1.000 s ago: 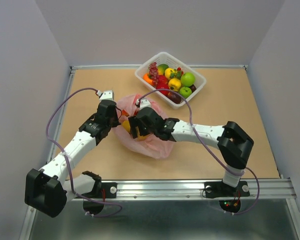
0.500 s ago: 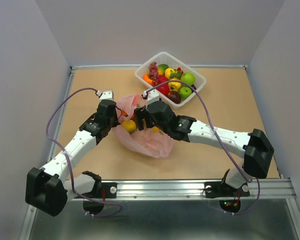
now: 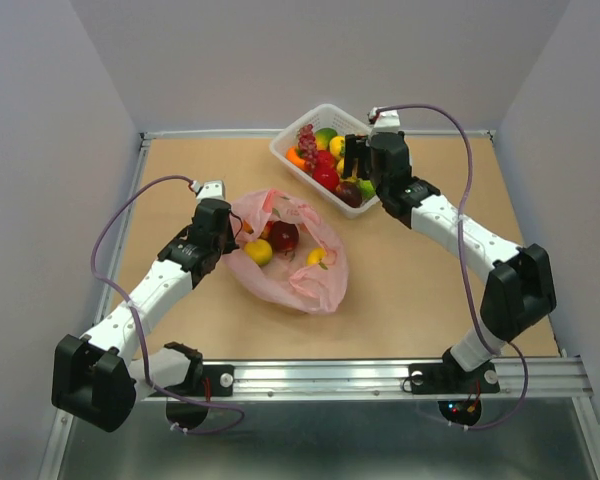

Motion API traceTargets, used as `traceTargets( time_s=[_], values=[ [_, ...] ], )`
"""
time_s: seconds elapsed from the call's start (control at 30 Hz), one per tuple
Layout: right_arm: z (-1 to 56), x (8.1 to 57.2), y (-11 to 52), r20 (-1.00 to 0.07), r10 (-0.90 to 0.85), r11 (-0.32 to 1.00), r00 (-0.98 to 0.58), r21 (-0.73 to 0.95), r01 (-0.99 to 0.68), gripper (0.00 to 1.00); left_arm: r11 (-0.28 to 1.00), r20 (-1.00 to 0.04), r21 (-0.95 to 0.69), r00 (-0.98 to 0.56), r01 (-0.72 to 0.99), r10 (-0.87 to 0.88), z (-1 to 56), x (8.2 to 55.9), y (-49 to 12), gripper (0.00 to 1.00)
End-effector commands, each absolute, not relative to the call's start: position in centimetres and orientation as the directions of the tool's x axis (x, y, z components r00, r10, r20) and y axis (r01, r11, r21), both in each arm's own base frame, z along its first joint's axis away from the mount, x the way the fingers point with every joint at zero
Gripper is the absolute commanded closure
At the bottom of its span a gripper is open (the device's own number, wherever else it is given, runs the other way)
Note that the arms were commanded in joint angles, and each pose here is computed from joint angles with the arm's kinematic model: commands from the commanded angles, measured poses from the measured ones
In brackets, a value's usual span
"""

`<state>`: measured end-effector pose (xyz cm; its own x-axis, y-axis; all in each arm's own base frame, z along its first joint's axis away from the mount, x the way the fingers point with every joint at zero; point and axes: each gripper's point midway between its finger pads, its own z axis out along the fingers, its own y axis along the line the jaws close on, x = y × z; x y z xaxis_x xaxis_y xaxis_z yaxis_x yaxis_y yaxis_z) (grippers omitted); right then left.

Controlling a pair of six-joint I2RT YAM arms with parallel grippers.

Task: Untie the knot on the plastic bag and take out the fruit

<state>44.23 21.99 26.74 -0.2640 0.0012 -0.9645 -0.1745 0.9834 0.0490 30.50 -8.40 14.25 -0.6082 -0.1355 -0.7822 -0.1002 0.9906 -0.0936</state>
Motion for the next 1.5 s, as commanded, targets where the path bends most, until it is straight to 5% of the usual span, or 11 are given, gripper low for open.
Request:
traceTargets(
  time_s=[0.0,0.4,0.5,0.53,0.63,0.87,1.13,1.33,1.47],
  values=[
    [30.7,49.6,21.2,-0.990,0.088,0.974,-0.112,0.109,-0.198,0.93,0.990,-0.794,-0.085,-0.592,-0.112,-0.135,14.5,30.6,-7.9,0.88],
    [28.2,61.3,25.1,-0.989,0.137,0.929,0.055,0.109,-0.355,0.81,0.990,-0.787,-0.085,-0.603,-0.108,-0.134,14.2,30.7,-7.9,0.88],
    [27.1,63.2,26.1,-0.988,0.138,0.924,0.064,0.105,-0.369,0.49,0.990,-0.784,-0.087,-0.606,-0.108,-0.135,14.0,30.8,-7.9,0.88],
    [26.4,63.8,26.1,-0.989,0.134,0.927,0.060,0.104,-0.361,0.26,0.991,-0.782,-0.086,-0.609,-0.107,-0.134,13.9,30.8,-7.9,0.88],
    [27.6,64.1,26.2,-0.986,0.139,0.929,0.088,0.099,-0.357,0.00,0.991,-0.779,-0.091,-0.613,-0.103,-0.135,13.9,30.9,-8.0,0.88],
    [29.4,62.0,25.9,-0.989,0.129,0.918,0.074,0.091,-0.385,0.00,0.990,-0.781,-0.105,-0.608,-0.099,-0.144,14.2,31.0,-8.0,0.88],
    [31.6,51.6,28.1,-0.995,0.058,0.842,-0.080,0.092,-0.532,0.02,0.989,-0.788,-0.106,-0.597,-0.103,-0.147,14.5,31.0,-7.8,0.88],
    [28.7,42.1,30.8,-0.971,-0.134,0.781,-0.196,0.018,-0.624,0.12,0.989,-0.788,-0.108,-0.598,-0.104,-0.149,14.5,31.0,-7.7,0.88],
    [27.1,36.6,31.9,-0.951,-0.184,0.765,-0.248,0.020,-0.644,0.30,0.988,-0.790,-0.108,-0.594,-0.106,-0.150,14.6,30.9,-7.7,0.88]
  ],
)
